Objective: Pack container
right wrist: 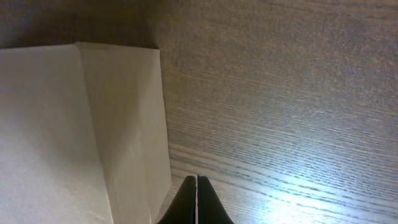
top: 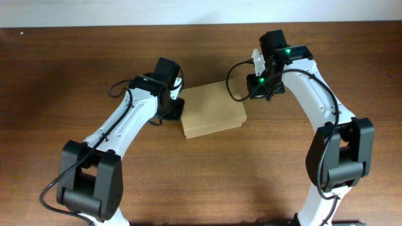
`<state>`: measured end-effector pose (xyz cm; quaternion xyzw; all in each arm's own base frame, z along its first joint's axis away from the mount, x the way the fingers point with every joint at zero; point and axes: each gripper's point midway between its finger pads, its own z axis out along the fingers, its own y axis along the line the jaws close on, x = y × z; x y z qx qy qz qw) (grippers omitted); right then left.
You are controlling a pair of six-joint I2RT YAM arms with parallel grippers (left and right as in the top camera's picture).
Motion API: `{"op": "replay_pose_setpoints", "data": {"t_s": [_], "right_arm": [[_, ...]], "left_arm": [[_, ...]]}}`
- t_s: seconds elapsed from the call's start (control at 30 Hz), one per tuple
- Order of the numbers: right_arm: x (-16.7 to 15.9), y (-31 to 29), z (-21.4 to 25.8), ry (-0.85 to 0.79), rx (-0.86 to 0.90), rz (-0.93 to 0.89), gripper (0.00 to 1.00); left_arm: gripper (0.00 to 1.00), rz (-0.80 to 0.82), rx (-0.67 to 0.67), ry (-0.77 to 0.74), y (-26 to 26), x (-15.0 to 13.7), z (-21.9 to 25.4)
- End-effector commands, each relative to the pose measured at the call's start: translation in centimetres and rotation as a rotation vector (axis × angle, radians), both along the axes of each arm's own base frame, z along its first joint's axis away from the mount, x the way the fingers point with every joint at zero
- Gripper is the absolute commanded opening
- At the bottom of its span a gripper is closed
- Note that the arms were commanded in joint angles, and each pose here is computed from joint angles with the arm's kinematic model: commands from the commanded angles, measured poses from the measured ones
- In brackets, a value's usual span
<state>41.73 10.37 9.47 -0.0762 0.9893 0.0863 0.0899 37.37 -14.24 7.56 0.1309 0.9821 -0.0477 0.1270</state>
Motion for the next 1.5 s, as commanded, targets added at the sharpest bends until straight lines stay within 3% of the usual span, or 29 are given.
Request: {"op": "replay_pose_setpoints", "data": {"t_s": [0.0,0.4,0.87,1.07,1.27,1.47], "right_arm": [[-0.1,0.2,-0.2,0.008,0.012,0.005,0.04],[-1.9,0.7,-1.7,0.080,0.044,0.014,0.04],[-2.1,1.8,-1.5,0.077,0.090,0.065,0.04],[0.1,-0.1,-1.4,-0.001,0.050,0.020,0.04],[2.7,-5.9,-0.3,-0.078,-0.049,-0.097,0.04],[5.9,-12.3,2.9,-0.206,-0.147,-0.198,0.04]], "left_arm": [[0.03,-0.002,-0.073,-0.035,-1.3,0.8,0.5],[0.03,-0.017,-0.128,-0.063,-2.9,3.2,-2.2],[0.05,0.007,-0.178,-0.182,-2.6,6.5,-1.0],[0.05,0.080,-0.171,-0.153,0.1,6.9,-0.9],[0.05,0.172,-0.169,-0.186,4.4,9.4,2.4],[0.08,0.250,-0.033,-0.277,11.3,11.8,7.2]]}}
